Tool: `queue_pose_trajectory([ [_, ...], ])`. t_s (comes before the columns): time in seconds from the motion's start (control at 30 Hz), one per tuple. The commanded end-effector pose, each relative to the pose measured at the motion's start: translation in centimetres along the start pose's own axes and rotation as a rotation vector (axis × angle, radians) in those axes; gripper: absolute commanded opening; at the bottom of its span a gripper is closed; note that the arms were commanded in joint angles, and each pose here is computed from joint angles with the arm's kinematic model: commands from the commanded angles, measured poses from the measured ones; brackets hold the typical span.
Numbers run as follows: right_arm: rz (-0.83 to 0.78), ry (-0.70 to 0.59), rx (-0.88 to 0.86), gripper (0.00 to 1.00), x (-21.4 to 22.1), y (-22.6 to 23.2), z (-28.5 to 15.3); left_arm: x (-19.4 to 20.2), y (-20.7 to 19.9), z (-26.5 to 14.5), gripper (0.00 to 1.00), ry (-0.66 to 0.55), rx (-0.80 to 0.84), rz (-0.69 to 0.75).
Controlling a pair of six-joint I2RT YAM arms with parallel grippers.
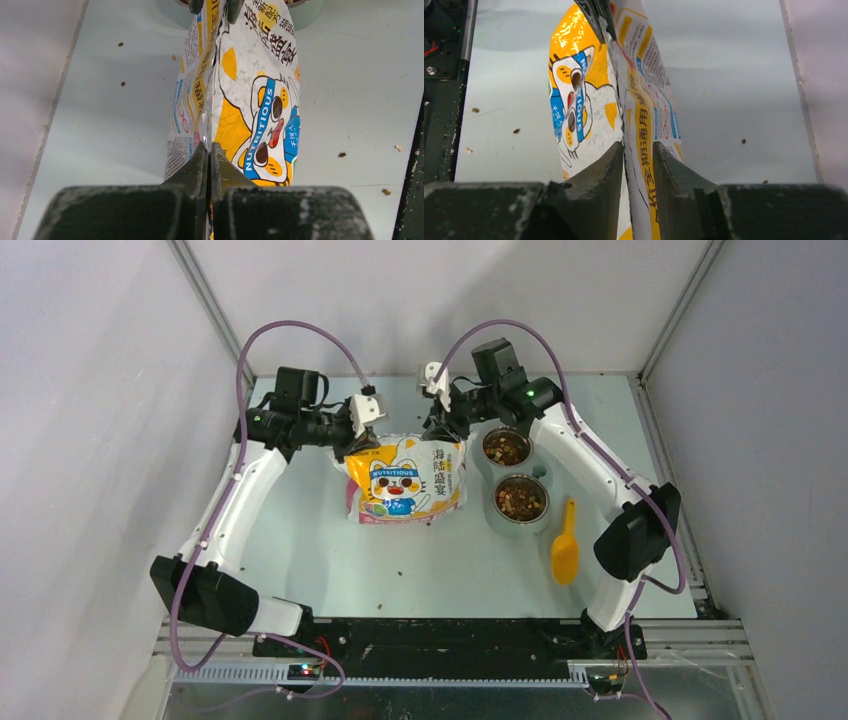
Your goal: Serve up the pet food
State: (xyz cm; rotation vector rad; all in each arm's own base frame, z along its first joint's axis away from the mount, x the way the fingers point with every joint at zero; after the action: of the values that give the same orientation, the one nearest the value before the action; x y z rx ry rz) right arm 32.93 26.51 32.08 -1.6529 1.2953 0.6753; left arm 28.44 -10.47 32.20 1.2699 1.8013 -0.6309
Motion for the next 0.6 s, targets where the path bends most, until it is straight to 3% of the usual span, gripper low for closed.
queue_pose_trajectory([
  [0.0, -0.076, -0.114, -0.021, 0.32, -2.3, -0.3, 1.3, -2.1, -0.1, -0.4, 0.00, -0.110, -0.007, 0.040],
  [0.17, -0.059, -0.137, -0.032, 0.32, -2.5, -0.8, 2.9, -2.0, -0.2, -0.4, 0.00, -0.104, -0.007, 0.039],
  [0.23, -0.054, -0.142, -0.037, 0.27, -2.5, -0.9, 3.1, -2.0, -0.1, -0.4, 0.00, -0.103, -0.009, 0.040],
  [0.3, -0.054, -0.143, -0.042, 0.10, -2.6, -0.9, 3.2, -2.0, -0.1, -0.4, 0.00, -0.104, -0.011, 0.041],
  [0.37, -0.055, -0.145, -0.047, 0.00, -2.6, -0.8, 3.1, -2.0, -0.1, -0.4, 0.00, -0.106, -0.015, 0.035],
  [0.47, -0.047, -0.160, -0.073, 0.00, -2.8, -0.6, 2.8, -2.2, 0.0, -0.1, 0.01, -0.123, -0.013, 0.034],
  [0.5, -0.038, -0.163, -0.076, 0.00, -2.8, -0.5, 2.9, -2.2, -0.1, 0.2, 0.05, -0.129, -0.002, 0.037],
  [0.57, -0.030, -0.167, -0.063, 0.00, -2.9, -0.5, 2.7, -2.4, -0.5, 0.7, 0.29, -0.147, 0.013, 0.042],
])
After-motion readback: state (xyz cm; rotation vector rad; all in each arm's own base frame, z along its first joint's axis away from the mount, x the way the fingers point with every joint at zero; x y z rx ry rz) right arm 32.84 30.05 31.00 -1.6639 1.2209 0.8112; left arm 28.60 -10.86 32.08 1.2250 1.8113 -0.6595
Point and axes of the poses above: each gripper's point midway between its finger pads, its own z axis out along the fingers, its own y axis along the line the jaws close on, x = y × z, the point moved 9 cm from there along -z, back along the fingers, and after that the axes turned 12 degrees about -z, right-handed, at the moved point
